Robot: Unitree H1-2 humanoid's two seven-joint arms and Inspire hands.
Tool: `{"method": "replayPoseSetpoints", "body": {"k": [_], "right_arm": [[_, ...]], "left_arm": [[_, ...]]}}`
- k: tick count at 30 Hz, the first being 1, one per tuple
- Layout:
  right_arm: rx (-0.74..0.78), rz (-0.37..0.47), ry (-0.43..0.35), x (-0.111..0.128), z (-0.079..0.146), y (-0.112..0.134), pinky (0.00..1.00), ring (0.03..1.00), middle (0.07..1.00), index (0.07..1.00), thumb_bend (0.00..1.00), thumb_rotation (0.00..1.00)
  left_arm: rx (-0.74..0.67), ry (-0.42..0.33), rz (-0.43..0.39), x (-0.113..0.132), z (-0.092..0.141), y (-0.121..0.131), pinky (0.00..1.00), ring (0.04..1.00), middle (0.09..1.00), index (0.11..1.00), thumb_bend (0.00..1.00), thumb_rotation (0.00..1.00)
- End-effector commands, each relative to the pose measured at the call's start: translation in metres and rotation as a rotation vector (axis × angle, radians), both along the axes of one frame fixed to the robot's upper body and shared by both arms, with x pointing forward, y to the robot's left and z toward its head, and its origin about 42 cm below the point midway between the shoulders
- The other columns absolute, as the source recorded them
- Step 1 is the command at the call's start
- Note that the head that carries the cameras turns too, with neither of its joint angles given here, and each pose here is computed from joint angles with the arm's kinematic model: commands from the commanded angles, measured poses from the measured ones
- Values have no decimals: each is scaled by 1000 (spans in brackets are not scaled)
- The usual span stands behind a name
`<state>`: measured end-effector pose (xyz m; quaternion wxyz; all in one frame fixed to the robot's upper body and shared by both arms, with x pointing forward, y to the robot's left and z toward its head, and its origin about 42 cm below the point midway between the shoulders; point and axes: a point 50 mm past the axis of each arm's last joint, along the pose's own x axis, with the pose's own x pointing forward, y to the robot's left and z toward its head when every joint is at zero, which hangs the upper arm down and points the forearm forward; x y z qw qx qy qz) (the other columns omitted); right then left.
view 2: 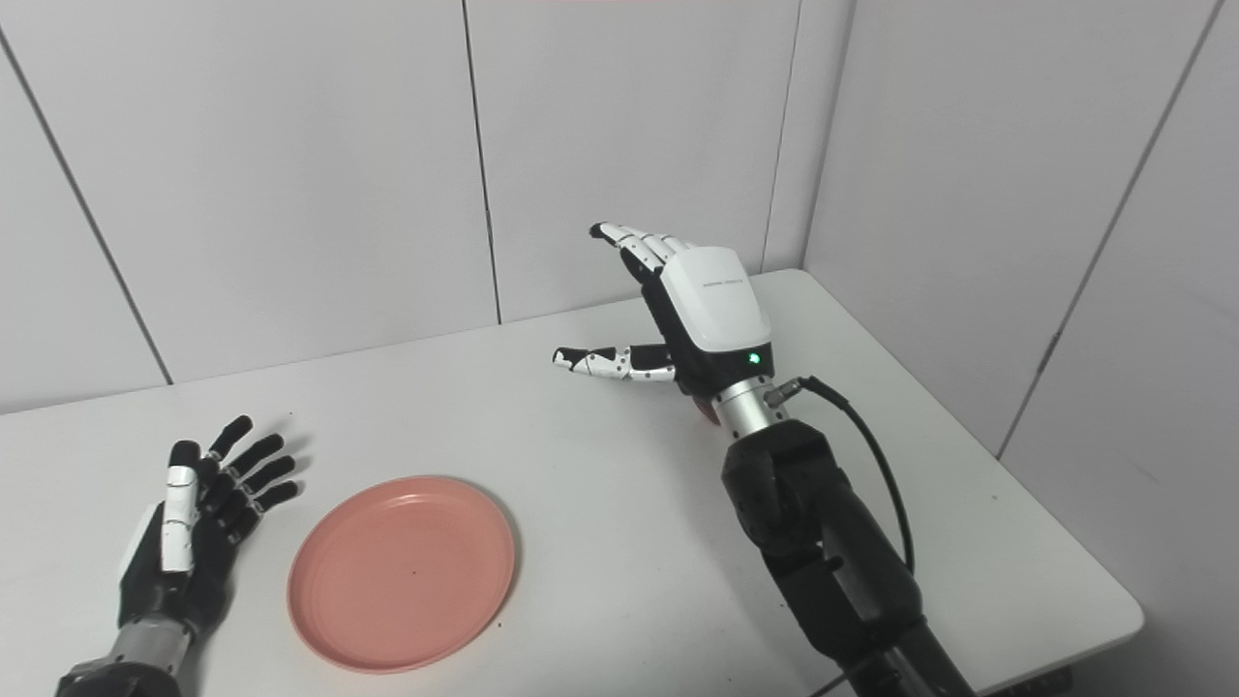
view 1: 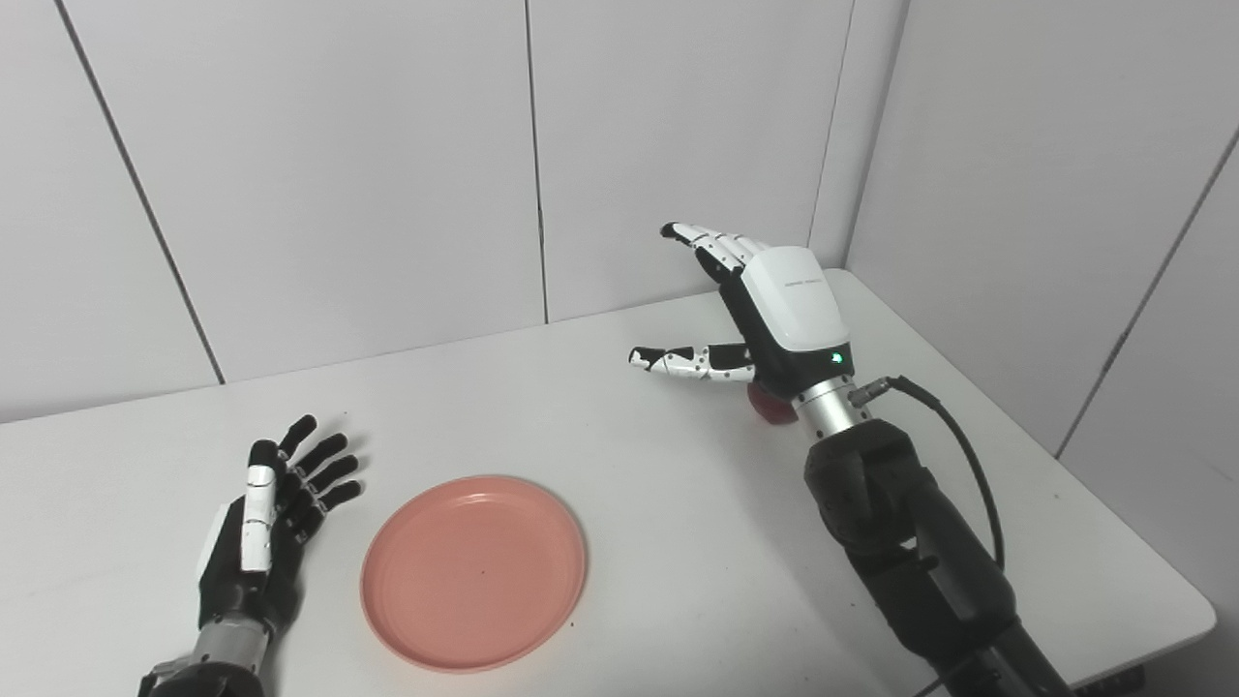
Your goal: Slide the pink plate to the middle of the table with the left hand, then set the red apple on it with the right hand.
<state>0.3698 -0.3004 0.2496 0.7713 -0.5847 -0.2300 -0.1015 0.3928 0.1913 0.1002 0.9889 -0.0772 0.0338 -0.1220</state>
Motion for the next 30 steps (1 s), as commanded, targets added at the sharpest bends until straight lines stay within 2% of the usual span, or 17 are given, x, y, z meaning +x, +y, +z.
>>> {"method": "replayPoseSetpoints", "body": {"k": [1,10,22,30], "right_arm": [[-35,8,-94,8,24,-6,714,768,791,773,936,803],[-119,-78,-17,15,18,-28,793,785,789,767,950,804],[-121,-157,82,13,4,-49,745,770,785,766,927,801],[-93,-190,106,13,-6,-65,720,770,788,776,901,774]], "left_arm": [[22,97,6,-8,-20,5,747,791,826,880,678,959],[27,100,8,-5,-20,5,735,786,819,875,696,946],[30,96,5,-4,-20,5,731,784,817,870,698,939],[33,96,-7,-5,-19,5,723,786,818,867,683,945]]}}
